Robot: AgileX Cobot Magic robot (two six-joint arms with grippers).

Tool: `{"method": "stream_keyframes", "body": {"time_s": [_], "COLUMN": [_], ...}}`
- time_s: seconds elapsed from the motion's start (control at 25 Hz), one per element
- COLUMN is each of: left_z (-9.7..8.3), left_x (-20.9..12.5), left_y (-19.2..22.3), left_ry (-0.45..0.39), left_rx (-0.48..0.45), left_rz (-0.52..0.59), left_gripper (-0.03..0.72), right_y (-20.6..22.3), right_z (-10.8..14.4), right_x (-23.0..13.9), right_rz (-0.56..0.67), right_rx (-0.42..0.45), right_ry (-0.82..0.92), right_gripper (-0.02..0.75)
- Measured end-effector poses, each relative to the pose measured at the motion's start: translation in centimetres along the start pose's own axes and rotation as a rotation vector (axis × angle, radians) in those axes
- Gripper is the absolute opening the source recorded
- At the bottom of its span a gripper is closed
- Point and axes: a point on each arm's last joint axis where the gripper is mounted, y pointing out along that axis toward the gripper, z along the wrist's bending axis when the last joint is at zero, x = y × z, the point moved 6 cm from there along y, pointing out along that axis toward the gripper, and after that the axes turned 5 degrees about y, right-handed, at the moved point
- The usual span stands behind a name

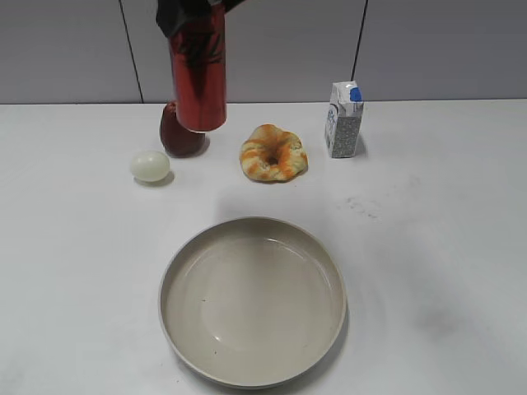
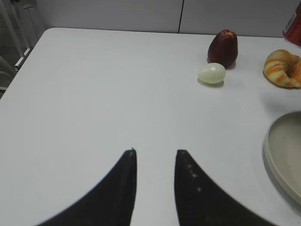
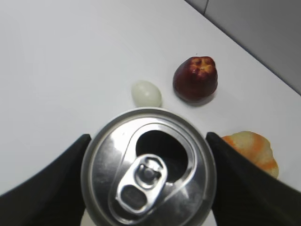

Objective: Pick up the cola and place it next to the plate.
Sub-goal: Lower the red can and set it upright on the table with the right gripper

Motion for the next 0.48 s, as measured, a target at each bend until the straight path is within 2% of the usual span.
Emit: {"method": "stream_keyframes", "body": {"time_s": [0.12,0.36,0.48], "left_z": [0.0,0.0,0.0], "left_x": [0.0,0.0,0.0], "left_y": [0.0,0.0,0.0], "left_ry": [0.000,0.000,0.000], "left_rx": [0.000,0.000,0.000], "left_rz": [0.000,0.000,0.000], "left_gripper": [0.221,0.221,0.221], "right_y": [-0.4,1.6,3.5], "right_z": [2.9,9.5,11.8], "right_x": [-1.2,-4.9,-6.7], "right_rz": [0.048,0.159,0.182], "right_rx": [0.040,0.129,0.156], "right_ry": [-0.040,-0.138,-0.171], "right_gripper": [0.510,0.510,0.510]}}
